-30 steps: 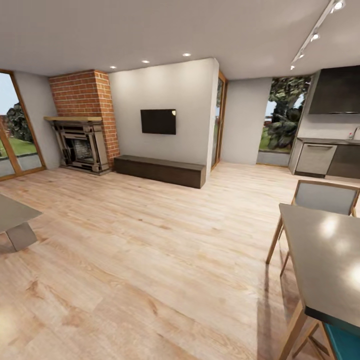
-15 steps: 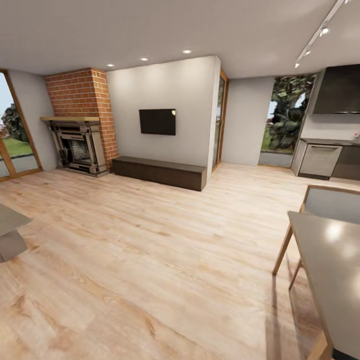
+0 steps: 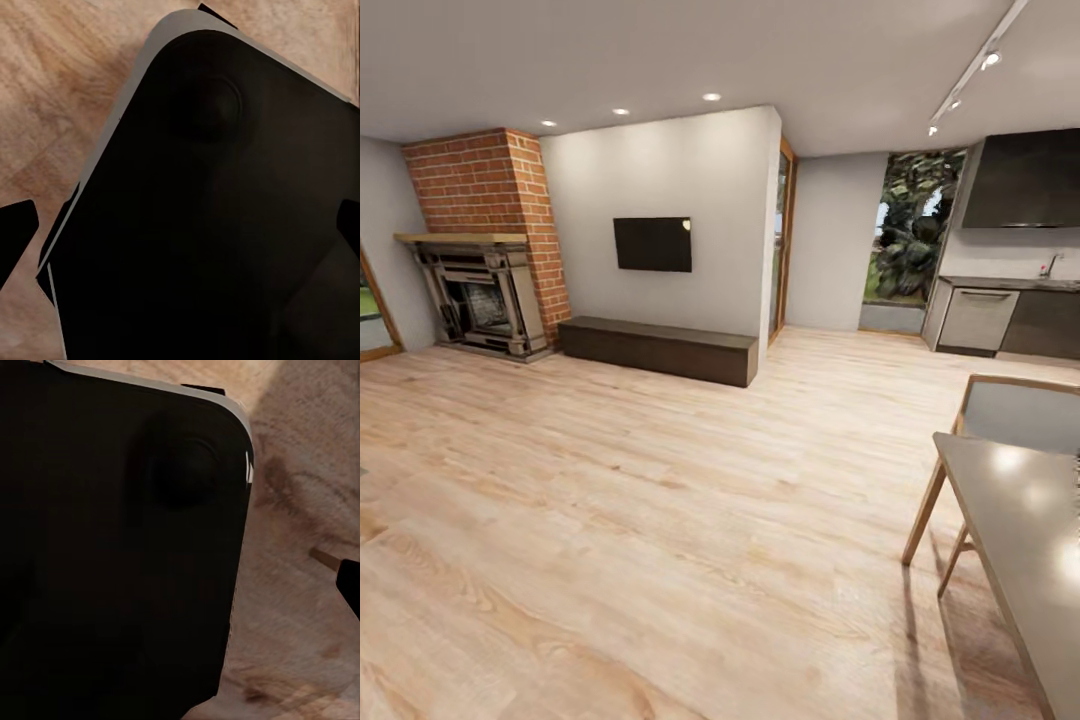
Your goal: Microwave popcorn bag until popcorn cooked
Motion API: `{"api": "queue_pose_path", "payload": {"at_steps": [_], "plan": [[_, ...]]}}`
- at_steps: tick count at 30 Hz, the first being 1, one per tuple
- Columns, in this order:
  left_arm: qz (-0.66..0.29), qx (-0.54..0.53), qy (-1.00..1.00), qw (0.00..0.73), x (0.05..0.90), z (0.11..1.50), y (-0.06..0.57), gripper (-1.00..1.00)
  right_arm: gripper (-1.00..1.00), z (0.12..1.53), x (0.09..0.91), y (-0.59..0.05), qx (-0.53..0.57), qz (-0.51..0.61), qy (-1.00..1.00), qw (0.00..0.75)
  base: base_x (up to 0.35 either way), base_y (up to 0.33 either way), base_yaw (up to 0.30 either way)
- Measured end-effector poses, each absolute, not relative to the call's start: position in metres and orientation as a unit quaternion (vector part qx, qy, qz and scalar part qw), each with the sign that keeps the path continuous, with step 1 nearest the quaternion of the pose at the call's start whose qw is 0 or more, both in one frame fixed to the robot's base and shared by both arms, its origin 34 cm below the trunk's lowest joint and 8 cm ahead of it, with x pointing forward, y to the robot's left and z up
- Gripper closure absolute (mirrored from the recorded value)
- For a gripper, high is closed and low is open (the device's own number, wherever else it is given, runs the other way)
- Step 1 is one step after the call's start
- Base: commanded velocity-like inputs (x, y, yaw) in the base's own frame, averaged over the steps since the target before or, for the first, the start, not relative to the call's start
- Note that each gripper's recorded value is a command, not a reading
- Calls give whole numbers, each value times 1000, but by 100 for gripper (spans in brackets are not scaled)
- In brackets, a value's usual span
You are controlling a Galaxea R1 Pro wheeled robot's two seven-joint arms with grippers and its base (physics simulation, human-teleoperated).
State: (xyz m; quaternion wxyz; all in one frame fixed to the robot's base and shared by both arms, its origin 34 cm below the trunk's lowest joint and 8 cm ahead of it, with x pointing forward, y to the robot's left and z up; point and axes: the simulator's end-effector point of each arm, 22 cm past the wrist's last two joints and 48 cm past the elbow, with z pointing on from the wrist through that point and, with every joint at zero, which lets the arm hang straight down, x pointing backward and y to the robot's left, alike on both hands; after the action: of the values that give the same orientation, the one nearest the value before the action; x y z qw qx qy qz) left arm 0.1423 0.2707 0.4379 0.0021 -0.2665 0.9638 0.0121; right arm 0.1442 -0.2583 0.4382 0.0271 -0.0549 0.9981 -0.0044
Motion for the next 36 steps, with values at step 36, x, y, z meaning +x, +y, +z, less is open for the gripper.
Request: {"api": "queue_pose_path", "payload": {"at_steps": [36], "plan": [[12, -267, 964, 2, 142, 438, 270, -100, -100, 438, 144, -257, -56, -3, 998, 27, 340, 107, -183]]}}
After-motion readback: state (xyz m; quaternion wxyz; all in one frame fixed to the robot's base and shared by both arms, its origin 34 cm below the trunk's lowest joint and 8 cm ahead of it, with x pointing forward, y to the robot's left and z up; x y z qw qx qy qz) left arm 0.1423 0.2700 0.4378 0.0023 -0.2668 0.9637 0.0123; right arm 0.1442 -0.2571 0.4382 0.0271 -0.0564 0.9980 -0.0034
